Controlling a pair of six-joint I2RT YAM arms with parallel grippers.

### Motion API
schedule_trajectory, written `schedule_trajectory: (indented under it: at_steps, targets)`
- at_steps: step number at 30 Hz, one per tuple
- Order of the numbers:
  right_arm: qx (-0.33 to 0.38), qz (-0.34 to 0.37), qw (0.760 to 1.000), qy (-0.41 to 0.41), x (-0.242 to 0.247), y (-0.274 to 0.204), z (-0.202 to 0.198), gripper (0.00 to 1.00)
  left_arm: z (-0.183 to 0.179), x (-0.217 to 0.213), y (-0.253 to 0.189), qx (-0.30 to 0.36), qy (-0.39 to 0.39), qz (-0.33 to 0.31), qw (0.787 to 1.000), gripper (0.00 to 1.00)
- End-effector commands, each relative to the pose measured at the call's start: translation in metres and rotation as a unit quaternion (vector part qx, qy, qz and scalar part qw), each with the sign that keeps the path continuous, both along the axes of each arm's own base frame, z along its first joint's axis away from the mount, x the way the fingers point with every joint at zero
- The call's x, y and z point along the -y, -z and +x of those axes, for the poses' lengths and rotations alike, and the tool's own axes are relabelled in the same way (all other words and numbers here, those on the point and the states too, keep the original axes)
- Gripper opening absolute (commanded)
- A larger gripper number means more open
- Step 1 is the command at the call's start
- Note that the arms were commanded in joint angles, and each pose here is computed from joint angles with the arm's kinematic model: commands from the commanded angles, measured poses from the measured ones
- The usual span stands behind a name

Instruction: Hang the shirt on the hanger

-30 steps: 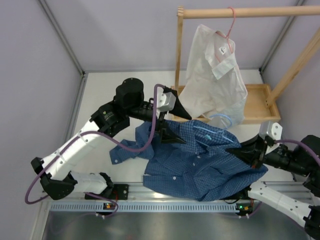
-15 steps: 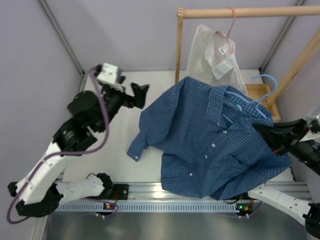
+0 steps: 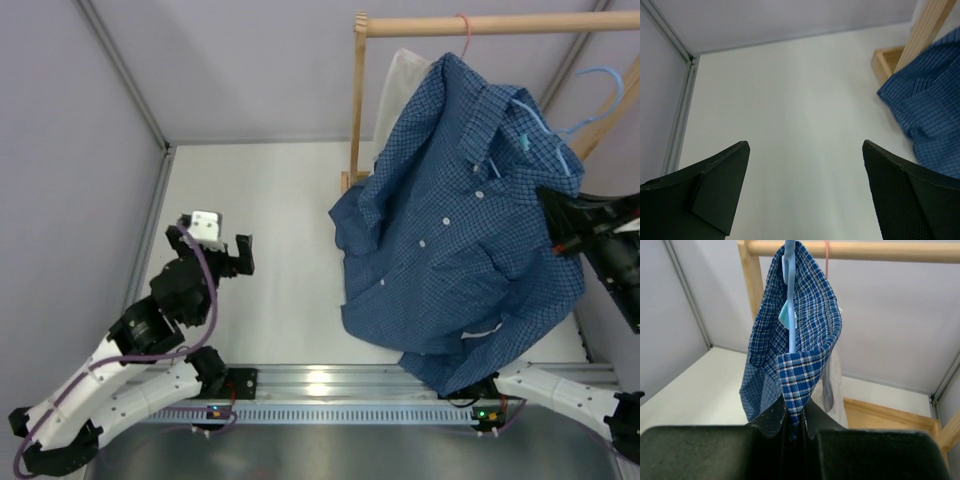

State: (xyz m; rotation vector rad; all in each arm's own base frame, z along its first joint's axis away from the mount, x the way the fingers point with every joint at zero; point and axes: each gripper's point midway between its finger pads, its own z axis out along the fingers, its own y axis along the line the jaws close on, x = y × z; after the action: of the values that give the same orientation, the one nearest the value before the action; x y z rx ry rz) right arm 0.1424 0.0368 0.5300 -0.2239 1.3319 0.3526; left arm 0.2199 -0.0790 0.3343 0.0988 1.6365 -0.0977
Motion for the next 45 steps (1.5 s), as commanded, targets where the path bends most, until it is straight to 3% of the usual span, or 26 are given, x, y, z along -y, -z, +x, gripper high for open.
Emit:
schedule_trajectory:
  at_steps: [1,7,10,18,24,29,34,38,45]
  targets:
    - [0.005,0.006,1.0,0.0,-0.041,-0.005,0.033,0.0,-0.001,0.002,0.031,-0.029,0.004,0.021,0.999,0.98]
    - [-0.021,0.044,0.998,0.039,-0.087,0.024,0.083,0.0,0.001,-0.002,0.035,-0.035,-0.003,0.029,0.999,0.98]
    - [-0.022,0.049,0.994,0.099,-0.092,0.029,0.11,0.0,0.003,-0.006,0.039,-0.038,-0.012,0.035,0.999,0.98]
    - [-0.021,0.038,0.964,0.262,-0.024,0.037,0.15,0.0,0.002,-0.013,0.041,-0.037,-0.026,0.037,0.998,0.98]
    - [-0.035,-0.016,0.963,0.267,0.007,0.045,0.164,0.0,0.002,-0.014,0.043,-0.039,-0.027,0.038,0.998,0.98]
    - [-0.051,-0.009,0.952,0.302,0.039,0.055,0.171,0.0,0.001,-0.018,0.041,-0.034,-0.034,0.036,0.998,0.98]
    - [-0.048,0.017,0.962,0.269,0.04,0.044,0.172,0.0,0.0,-0.02,0.04,-0.033,-0.038,0.036,0.998,0.98]
    - [-0.041,0.01,0.991,0.131,-0.012,0.032,0.177,0.0,0.002,-0.019,0.041,-0.036,-0.038,0.038,0.998,0.98]
    - [-0.045,0.016,0.997,0.065,-0.04,0.027,0.193,0.0,0.011,-0.034,0.04,-0.041,-0.07,0.019,0.997,0.98]
